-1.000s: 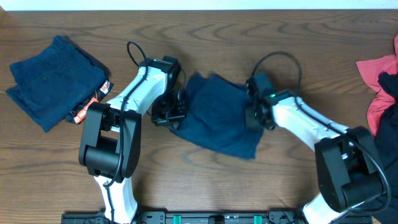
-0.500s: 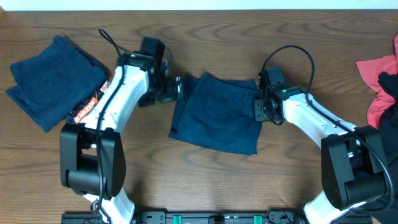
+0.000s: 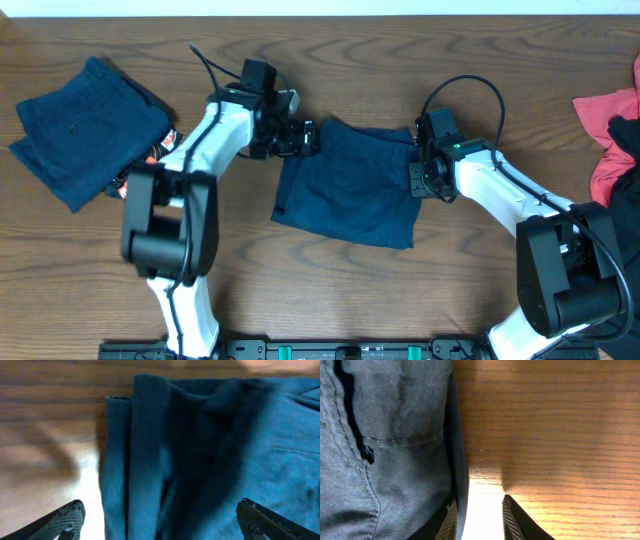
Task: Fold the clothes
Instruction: 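Lift the folded shorts with the left gripper onto the left stack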
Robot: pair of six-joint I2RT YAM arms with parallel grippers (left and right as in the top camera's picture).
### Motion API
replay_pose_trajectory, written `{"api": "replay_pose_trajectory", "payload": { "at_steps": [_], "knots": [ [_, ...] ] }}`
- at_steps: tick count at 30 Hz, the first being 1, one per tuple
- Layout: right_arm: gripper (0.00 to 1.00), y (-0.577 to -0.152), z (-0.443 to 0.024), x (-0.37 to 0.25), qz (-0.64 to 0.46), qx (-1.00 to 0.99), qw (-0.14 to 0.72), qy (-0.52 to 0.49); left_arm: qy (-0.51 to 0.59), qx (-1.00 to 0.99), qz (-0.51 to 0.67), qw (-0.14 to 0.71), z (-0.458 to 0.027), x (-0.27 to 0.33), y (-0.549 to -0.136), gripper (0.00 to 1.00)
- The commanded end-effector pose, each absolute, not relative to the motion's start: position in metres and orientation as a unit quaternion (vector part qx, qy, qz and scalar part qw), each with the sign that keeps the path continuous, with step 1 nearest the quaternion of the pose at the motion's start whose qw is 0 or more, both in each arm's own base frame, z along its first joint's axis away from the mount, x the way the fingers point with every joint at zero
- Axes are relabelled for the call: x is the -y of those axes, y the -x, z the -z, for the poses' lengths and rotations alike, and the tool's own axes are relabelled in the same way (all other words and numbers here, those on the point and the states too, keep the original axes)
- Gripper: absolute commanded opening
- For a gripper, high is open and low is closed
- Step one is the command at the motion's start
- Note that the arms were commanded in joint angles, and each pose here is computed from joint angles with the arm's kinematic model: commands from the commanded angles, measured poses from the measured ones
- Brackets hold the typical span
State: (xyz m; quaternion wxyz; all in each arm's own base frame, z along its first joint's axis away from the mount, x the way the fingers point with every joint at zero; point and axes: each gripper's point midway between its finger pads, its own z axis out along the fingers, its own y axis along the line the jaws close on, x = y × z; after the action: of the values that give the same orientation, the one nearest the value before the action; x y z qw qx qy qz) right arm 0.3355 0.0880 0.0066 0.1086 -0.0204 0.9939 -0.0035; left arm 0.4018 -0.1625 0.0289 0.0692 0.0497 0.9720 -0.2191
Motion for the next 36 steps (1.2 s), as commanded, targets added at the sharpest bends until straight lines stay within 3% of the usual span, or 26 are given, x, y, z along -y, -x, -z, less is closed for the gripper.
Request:
{"api": "replay_pose_trajectory", "payload": {
  "at_steps": [1, 3, 6, 7, 11, 13, 21, 31, 36],
  "knots": [
    [0.29, -0.340, -0.007, -0.088, 0.007, -0.993, 0.111, 0.027, -0.060, -0.962, 0.262, 0.049, -0.020, 0.177, -0.399, 0.98],
    [0.29, -0.340, -0.007, -0.088, 0.007, -0.993, 0.111, 0.027, -0.063, -0.953, 0.295, 0.026, -0.016, 0.190, -0.390, 0.98],
    [0.29, -0.340, -0.007, -0.088, 0.007, -0.993, 0.112, 0.027, -0.070, -0.944, 0.322, -0.003, -0.012, 0.206, -0.377, 0.83],
    [0.29, -0.340, -0.007, -0.088, 0.007, -0.993, 0.112, 0.027, -0.076, -0.942, 0.326, -0.008, -0.012, 0.212, -0.374, 0.68],
    [0.29, -0.340, -0.007, -0.088, 0.007, -0.993, 0.111, 0.027, -0.095, -0.940, 0.328, 0.000, -0.013, 0.222, -0.373, 0.40],
    [0.29, -0.340, -0.007, -0.088, 0.007, -0.993, 0.111, 0.027, -0.102, -0.939, 0.330, 0.012, -0.016, 0.224, -0.377, 0.06],
    [0.21, -0.332, -0.009, -0.082, 0.017, -0.995, 0.096, 0.029, -0.058, -0.953, 0.270, 0.124, -0.068, 0.162, -0.425, 0.06],
    [0.24, -0.350, -0.068, -0.069, 0.001, -0.983, 0.185, 0.010, 0.090, -0.906, 0.194, 0.366, -0.214, -0.007, -0.470, 0.06],
    [0.25, -0.351, -0.079, -0.069, -0.003, -0.980, 0.200, 0.012, 0.174, -0.875, 0.156, 0.424, -0.239, -0.100, -0.466, 0.06]
  ]
}}
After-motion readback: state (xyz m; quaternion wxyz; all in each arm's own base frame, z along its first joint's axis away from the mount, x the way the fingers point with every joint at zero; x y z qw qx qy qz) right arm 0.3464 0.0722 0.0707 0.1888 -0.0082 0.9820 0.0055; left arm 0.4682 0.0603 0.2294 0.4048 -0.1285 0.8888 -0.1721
